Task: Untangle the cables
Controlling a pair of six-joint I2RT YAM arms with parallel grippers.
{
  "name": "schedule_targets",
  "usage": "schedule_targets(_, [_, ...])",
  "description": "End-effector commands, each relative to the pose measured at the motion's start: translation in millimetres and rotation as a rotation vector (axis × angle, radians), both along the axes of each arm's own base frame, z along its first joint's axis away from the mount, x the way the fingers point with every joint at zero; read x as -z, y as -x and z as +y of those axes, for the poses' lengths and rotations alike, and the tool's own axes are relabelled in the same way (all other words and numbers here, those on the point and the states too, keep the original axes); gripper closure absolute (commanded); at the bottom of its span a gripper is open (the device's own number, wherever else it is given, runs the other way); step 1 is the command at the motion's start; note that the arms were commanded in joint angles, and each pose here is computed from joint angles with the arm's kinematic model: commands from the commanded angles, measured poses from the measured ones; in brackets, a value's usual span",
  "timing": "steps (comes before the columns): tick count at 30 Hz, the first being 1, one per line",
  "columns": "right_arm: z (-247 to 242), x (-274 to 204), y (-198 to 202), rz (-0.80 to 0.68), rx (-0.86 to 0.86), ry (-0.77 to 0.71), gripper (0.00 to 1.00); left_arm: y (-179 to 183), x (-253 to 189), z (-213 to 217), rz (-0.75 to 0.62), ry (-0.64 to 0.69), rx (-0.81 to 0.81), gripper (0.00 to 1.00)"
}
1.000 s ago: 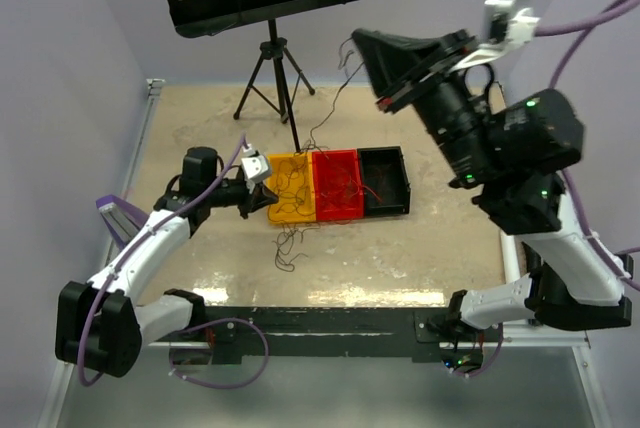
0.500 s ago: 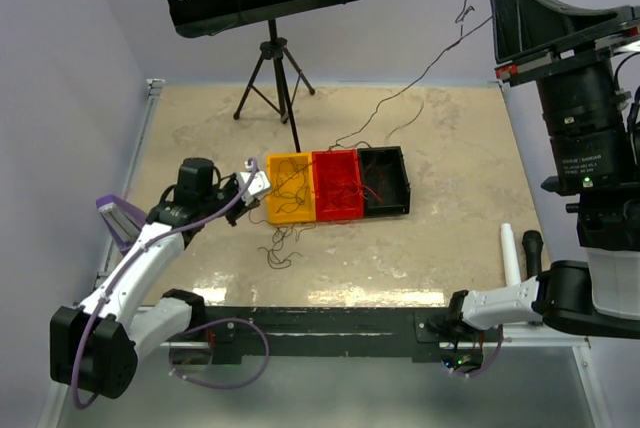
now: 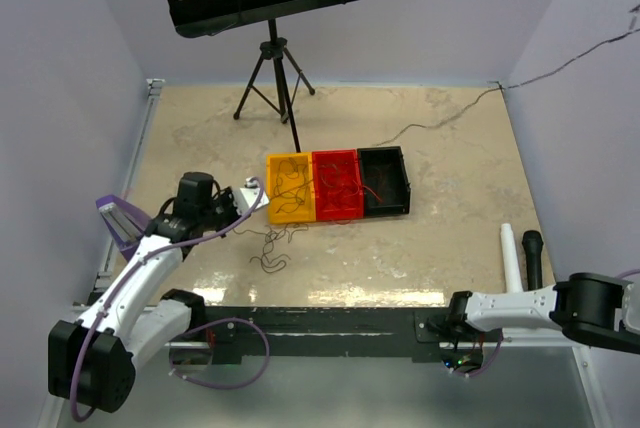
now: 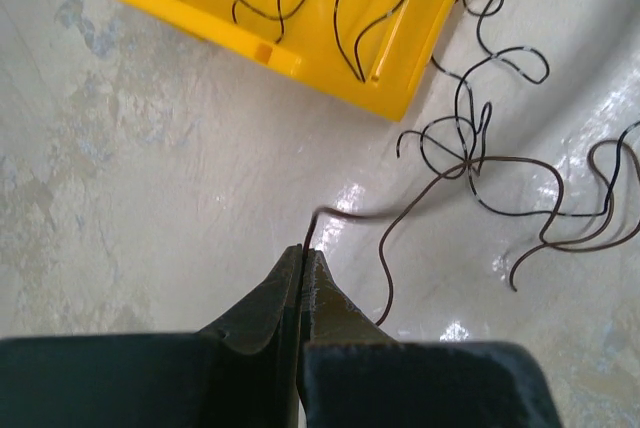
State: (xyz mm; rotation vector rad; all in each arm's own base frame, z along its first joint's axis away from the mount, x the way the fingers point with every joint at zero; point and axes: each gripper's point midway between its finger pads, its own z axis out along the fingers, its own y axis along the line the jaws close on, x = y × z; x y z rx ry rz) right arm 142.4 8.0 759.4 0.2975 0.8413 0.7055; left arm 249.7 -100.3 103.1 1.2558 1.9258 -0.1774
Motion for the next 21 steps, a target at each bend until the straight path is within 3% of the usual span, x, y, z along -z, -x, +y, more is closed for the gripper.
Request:
schedule_targets(1, [-35, -4, 8, -0.01, 0.055, -0.071, 1.0, 4, 18, 26, -0.006, -0.13, -0.052, 1.0])
schedule_targets(7, [-62, -1, 16, 0.005, 0.058, -0.101, 1.0, 7, 16, 34, -0.028, -0.161, -0.066, 1.0])
schedule_targets(14, [-44, 9, 8, 0.035, 0.037, -0.067, 1.0, 2, 9, 42, -0.042, -0.18, -0.126, 1.0])
schedule_targets(21, [-112, -3, 36, -0.045, 0.046, -0.205, 1.0, 21, 53, 70, 0.012, -0.331, -0.15, 1.0])
